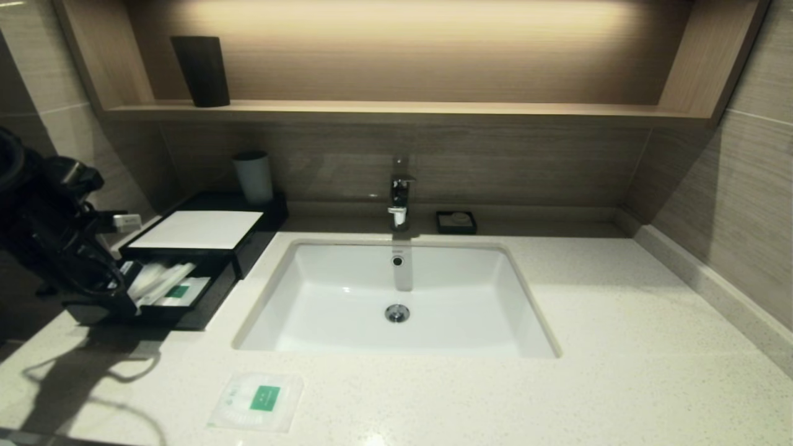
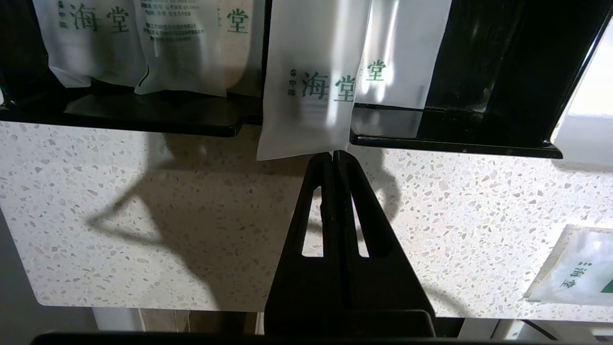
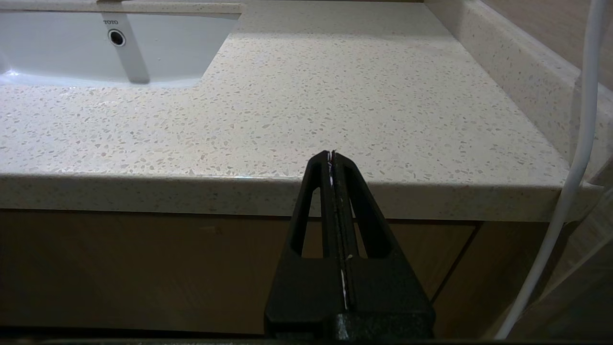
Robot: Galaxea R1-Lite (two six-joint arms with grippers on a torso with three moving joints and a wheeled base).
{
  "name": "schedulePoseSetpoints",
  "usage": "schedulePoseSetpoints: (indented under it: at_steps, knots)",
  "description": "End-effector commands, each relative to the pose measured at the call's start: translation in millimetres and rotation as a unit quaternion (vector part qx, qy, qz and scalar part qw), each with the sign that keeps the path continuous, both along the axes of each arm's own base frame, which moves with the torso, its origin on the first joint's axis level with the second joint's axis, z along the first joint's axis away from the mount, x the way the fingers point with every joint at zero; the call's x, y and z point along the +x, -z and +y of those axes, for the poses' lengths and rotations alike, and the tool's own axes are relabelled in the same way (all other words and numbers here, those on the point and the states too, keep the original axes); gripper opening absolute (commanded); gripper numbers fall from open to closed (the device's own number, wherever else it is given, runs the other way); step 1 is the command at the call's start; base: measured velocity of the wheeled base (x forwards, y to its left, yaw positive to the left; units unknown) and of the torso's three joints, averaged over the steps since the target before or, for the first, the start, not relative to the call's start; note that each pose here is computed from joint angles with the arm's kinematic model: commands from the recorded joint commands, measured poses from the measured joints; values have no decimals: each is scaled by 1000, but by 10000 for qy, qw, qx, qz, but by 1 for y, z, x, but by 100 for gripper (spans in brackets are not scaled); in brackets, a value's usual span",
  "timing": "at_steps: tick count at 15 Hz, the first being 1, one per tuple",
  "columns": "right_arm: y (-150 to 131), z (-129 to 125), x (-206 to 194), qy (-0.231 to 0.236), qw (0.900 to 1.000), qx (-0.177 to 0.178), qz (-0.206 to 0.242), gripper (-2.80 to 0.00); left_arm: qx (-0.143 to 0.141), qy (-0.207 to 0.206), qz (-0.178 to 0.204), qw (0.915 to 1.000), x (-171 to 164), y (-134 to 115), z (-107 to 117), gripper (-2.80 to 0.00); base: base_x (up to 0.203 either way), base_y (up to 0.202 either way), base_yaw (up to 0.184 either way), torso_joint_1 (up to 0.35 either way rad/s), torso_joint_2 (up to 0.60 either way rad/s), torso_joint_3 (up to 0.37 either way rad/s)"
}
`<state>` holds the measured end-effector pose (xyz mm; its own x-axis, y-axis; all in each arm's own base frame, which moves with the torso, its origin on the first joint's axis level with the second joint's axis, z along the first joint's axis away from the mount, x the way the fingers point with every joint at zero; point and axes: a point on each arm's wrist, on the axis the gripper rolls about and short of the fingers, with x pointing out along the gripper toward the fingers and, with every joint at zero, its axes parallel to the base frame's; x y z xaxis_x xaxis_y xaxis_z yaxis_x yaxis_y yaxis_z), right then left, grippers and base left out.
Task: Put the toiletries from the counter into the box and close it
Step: Place the bathroom toiletry into the drawer, then pick up the bathroom toiletry
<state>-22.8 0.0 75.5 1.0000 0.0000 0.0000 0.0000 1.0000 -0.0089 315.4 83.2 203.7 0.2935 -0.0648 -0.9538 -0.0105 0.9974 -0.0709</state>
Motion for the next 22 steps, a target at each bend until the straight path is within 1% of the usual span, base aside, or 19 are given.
schedulePoseSetpoints:
  at_steps: [1, 6, 9, 11, 12, 15, 17, 19, 21, 22]
  knots:
    - [0, 0, 0, 0, 10000, -1, 0, -280, -12, 10, 9, 10000, 2, 1, 0, -280, 0, 0, 0, 0, 0, 0]
    - [0, 0, 0, 0, 10000, -1, 0, -280, -36, -164, -61, 9998, 14, 3, 4, -280, 0, 0, 0, 0, 0, 0]
    - [0, 0, 0, 0, 10000, -1, -2, -280, -43, -131, -88, 9999, 17, 2, -1, -280, 0, 0, 0, 0, 0, 0]
    - [0, 0, 0, 0, 10000, -1, 0, -280, -61, -110, -204, 9997, 12, -5, -4, -280, 0, 0, 0, 0, 0, 0]
    - [0, 0, 0, 0, 10000, -1, 0, -280, -108, -85, -324, 9994, 7, -13, -6, -280, 0, 0, 0, 0, 0, 0]
    - [0, 0, 0, 0, 10000, -1, -5, -280, -282, 51, -823, 9962, -20, -48, -14, -280, 0, 0, 0, 0, 0, 0]
    - [0, 0, 0, 0, 10000, -1, 0, -280, -399, 174, -958, 9944, -43, -65, -22, -280, 0, 0, 0, 0, 0, 0]
    - [0, 0, 0, 0, 10000, -1, 0, -280, -673, 448, -934, 9923, -66, -75, -36, -280, 0, 0, 0, 0, 0, 0]
    - [0, 0, 0, 0, 10000, -1, 0, -280, -927, 870, -720, 9893, -86, -80, -58, -280, 0, 0, 0, 0, 0, 0]
    - [0, 0, 0, 0, 10000, -1, 0, -280, -992, 1054, -611, 9876, -95, -81, -68, -280, 0, 0, 0, 0, 0, 0]
